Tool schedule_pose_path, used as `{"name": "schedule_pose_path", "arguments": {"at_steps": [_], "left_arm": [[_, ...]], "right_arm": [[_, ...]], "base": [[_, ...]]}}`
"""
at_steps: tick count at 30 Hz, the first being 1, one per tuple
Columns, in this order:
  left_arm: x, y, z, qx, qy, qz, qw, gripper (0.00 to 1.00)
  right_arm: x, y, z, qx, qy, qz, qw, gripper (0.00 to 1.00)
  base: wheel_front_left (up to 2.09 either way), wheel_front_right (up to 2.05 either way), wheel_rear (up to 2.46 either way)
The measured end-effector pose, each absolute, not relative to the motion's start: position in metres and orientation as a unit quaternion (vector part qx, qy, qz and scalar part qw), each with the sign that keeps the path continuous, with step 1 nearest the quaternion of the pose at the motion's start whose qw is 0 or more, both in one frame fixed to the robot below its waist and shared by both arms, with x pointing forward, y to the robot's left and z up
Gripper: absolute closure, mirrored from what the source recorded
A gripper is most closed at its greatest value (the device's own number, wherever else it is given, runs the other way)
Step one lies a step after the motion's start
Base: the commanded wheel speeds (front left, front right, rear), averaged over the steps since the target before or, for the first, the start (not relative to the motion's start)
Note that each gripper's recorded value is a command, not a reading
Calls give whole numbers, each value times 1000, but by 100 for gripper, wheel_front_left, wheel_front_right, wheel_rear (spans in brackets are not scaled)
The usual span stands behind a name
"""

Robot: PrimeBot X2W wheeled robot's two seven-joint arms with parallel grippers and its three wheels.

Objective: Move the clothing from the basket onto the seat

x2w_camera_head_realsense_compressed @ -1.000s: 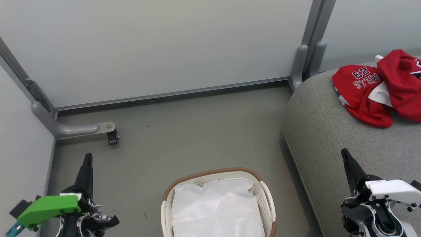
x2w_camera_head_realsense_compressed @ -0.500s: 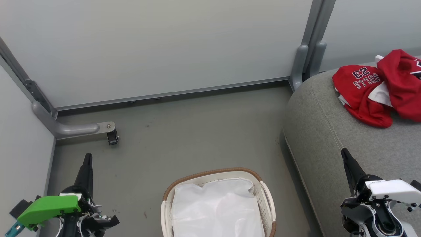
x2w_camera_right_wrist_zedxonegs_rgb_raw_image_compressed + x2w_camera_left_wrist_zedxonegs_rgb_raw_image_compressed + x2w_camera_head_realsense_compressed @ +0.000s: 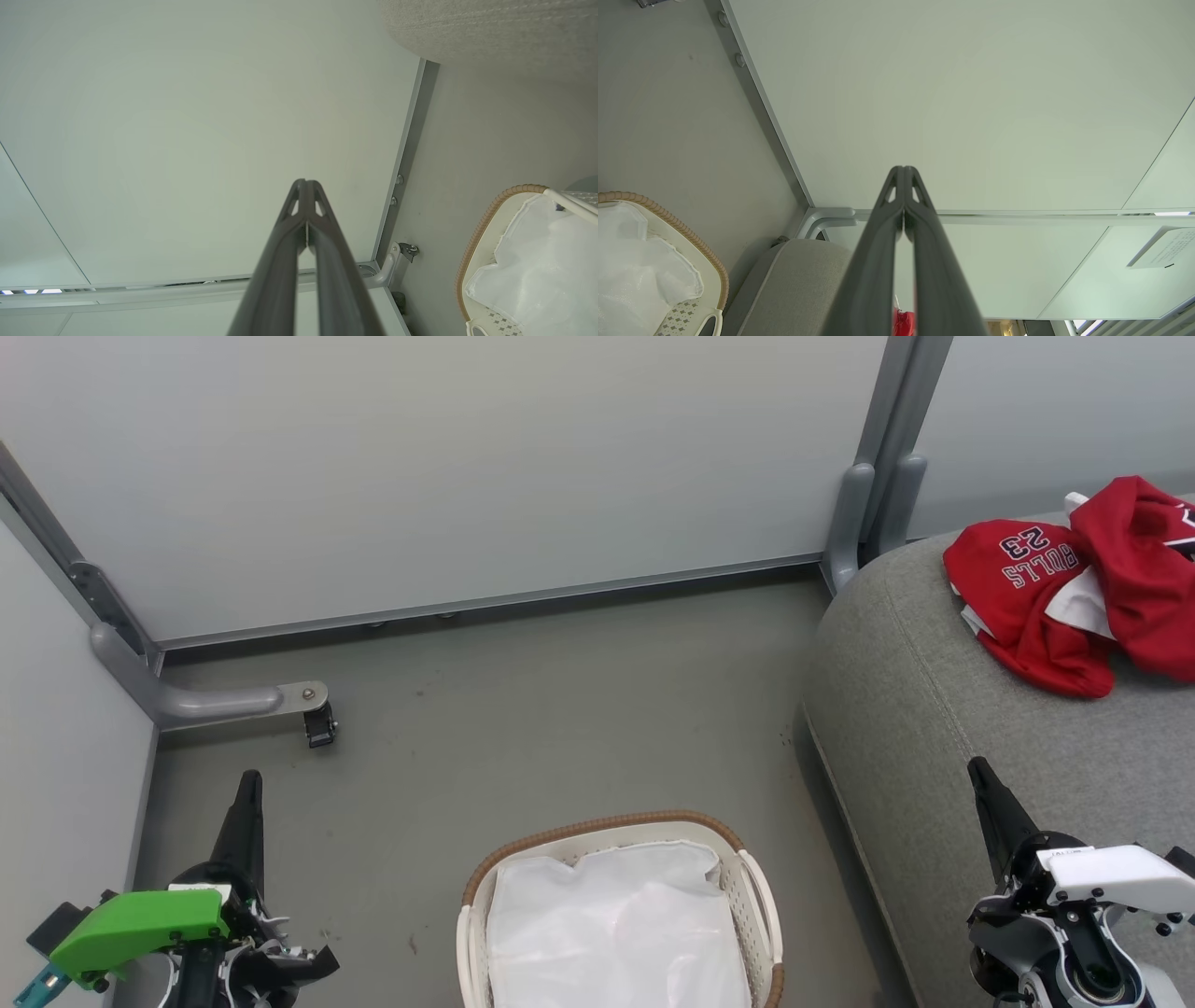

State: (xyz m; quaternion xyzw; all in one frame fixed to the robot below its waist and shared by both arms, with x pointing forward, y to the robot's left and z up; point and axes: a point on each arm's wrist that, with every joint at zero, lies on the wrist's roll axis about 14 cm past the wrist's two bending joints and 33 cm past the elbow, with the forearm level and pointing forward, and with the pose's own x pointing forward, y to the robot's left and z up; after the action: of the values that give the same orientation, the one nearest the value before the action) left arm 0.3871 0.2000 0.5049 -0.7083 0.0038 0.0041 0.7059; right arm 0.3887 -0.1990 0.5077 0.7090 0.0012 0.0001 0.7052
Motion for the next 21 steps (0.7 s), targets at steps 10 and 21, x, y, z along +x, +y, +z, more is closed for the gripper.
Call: {"name": "schedule_pose_path", "arguments": {"at_steps": [10,21], "left_arm": [[387,200,505,-708,4,4,706,100],[387,200,505,-708,4,4,706,100]], "right_arm": [[389,-199,508,709,1,0,705,100],[389,-199,508,709,1,0,705,100]], "base": [[0,0,0],[0,0,0]]}}
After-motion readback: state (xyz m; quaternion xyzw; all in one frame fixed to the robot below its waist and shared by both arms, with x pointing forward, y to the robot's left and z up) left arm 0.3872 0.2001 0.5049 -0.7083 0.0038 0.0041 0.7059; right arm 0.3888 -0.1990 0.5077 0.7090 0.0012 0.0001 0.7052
